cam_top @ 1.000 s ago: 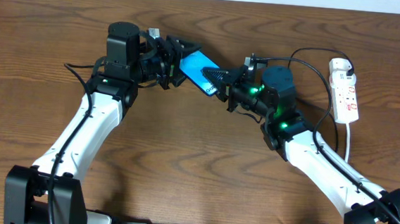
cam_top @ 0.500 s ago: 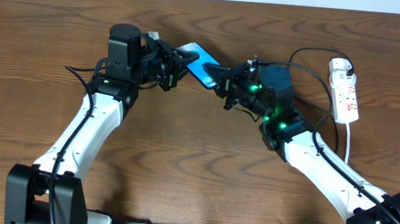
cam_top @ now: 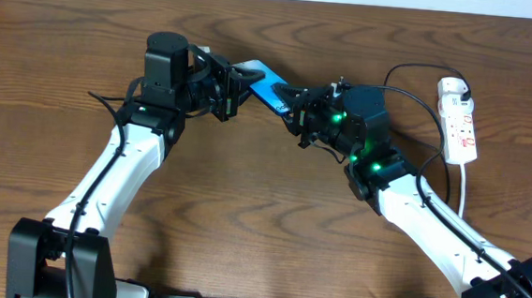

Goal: Plug charger to phone and switch on socket
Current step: 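Bring the left gripper back and regrasp the phone's left edge, then open the right gripper and withdraw it from the phone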

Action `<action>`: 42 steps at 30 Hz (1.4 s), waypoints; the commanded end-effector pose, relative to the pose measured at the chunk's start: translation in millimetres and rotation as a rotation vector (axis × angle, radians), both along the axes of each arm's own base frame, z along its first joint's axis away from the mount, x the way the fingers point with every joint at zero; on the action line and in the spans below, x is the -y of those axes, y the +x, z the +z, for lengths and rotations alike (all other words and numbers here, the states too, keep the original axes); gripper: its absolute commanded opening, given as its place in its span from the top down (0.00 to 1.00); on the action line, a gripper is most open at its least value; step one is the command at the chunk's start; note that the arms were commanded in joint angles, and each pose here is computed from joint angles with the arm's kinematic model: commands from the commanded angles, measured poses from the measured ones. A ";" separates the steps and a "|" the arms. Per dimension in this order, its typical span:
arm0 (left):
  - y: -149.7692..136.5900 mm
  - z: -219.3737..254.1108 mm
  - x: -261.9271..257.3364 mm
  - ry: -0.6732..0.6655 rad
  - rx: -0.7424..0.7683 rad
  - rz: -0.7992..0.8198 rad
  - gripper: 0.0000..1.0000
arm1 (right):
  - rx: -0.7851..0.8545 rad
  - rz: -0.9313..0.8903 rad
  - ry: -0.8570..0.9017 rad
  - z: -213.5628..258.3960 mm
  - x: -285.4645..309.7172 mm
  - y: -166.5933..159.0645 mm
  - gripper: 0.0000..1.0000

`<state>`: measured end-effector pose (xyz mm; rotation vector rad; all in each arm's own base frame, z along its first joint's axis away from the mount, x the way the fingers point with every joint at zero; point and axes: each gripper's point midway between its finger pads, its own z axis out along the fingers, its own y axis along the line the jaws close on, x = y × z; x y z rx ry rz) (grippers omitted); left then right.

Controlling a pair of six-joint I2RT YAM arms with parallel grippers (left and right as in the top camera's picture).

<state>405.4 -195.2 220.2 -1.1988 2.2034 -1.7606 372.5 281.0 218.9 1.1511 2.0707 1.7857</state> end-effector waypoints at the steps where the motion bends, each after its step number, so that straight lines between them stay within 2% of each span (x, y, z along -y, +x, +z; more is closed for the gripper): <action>1: 3.0 24.3 1.6 -0.048 0.021 0.019 0.92 | -0.002 0.040 -0.100 -32.5 -3.0 -8.4 0.75; 8: 9.4 21.6 -3.9 0.096 0.207 -0.010 0.93 | 0.117 0.051 -0.200 -33.3 1.9 -3.0 0.66; 15: 7.5 14.4 -5.4 0.353 0.530 -0.161 0.93 | 0.513 0.096 -0.598 -36.0 19.5 14.5 0.51; 20: 1.6 2.8 -6.5 0.428 0.573 -0.223 0.93 | 0.739 0.178 -0.826 -36.0 25.0 19.0 0.30; 22: -0.7 -1.3 -6.9 0.440 0.568 -0.238 0.92 | 0.778 0.186 -0.876 -35.7 29.7 22.1 0.15; 23: -1.8 -3.0 -7.1 0.445 0.565 -0.243 0.93 | 0.795 0.189 -0.897 -35.0 32.4 23.7 0.11; 26: -4.1 -7.3 -7.5 0.451 0.549 -0.253 0.93 | 0.812 0.189 -0.938 -36.2 41.3 28.7 0.01; 30: -7.1 -12.4 -8.1 0.459 0.533 -0.266 0.92 | 0.771 0.183 -1.011 -46.9 62.5 35.1 0.01; 33: -10.8 -17.7 -8.8 0.499 0.564 -0.306 0.93 | 0.664 0.163 -1.086 -58.6 91.7 34.1 0.01; 38: -14.1 -23.1 -10.0 0.537 0.591 -0.342 0.93 | 0.535 0.158 -1.174 -57.9 127.5 12.0 0.01; 42: -13.9 -26.8 -11.9 0.551 0.582 -0.338 0.93 | 0.419 0.165 -1.267 -52.1 158.5 -21.7 0.01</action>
